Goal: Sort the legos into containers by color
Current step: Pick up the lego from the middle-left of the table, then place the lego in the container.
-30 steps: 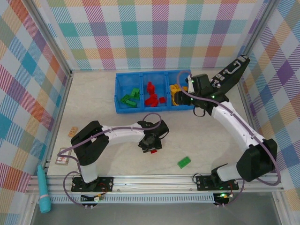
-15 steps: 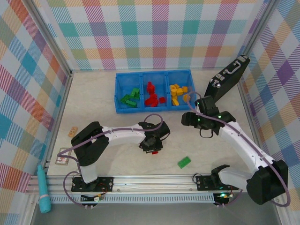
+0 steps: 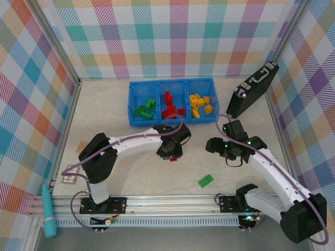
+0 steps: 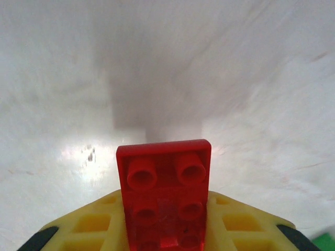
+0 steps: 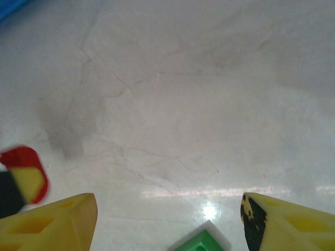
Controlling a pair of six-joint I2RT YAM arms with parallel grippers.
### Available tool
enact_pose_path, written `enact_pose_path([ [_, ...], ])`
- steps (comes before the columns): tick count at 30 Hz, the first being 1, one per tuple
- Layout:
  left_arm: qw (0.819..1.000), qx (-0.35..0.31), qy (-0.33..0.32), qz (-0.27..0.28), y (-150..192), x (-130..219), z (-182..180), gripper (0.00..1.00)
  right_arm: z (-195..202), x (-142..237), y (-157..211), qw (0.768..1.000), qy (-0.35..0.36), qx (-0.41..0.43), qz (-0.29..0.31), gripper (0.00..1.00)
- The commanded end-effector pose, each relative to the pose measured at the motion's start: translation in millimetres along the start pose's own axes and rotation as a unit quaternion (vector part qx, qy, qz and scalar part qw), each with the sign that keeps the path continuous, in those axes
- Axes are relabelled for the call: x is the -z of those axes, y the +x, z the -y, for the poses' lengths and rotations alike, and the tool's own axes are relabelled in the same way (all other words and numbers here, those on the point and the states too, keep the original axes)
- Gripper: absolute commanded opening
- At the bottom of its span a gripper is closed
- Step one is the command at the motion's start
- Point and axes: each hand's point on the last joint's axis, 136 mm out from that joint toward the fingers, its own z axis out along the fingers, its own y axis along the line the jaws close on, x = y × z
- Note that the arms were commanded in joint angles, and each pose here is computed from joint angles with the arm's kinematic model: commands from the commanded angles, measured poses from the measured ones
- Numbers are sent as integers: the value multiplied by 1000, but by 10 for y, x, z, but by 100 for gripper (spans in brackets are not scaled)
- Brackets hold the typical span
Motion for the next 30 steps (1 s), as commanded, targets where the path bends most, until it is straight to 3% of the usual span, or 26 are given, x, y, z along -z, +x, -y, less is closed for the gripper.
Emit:
enact_pose_path([
  [1, 997, -44, -4, 58, -416, 401, 16, 16, 71, -35, 236, 998, -4, -43, -36, 73],
  [12, 967, -116, -14, 225, -1904, 1056, 245, 16, 251, -114, 636, 982, 2, -165, -86, 72],
  [20, 958, -116, -19, 262, -2697, 768, 289, 16, 266, -121, 798, 954, 10, -278, -113, 72],
  [23, 957, -119, -27, 263, -2876, 600, 267, 16, 343, -73, 881, 947, 36, -299, -112, 73],
  [26, 959, -114, -25, 259, -3000, 444, 237, 16, 356, -88, 957, 942, 50, -312, -118, 82],
  [30, 961, -103, -17, 256, -3114, 304, 171, 17, 281, -156, 986, 946, 65, -295, -118, 83],
])
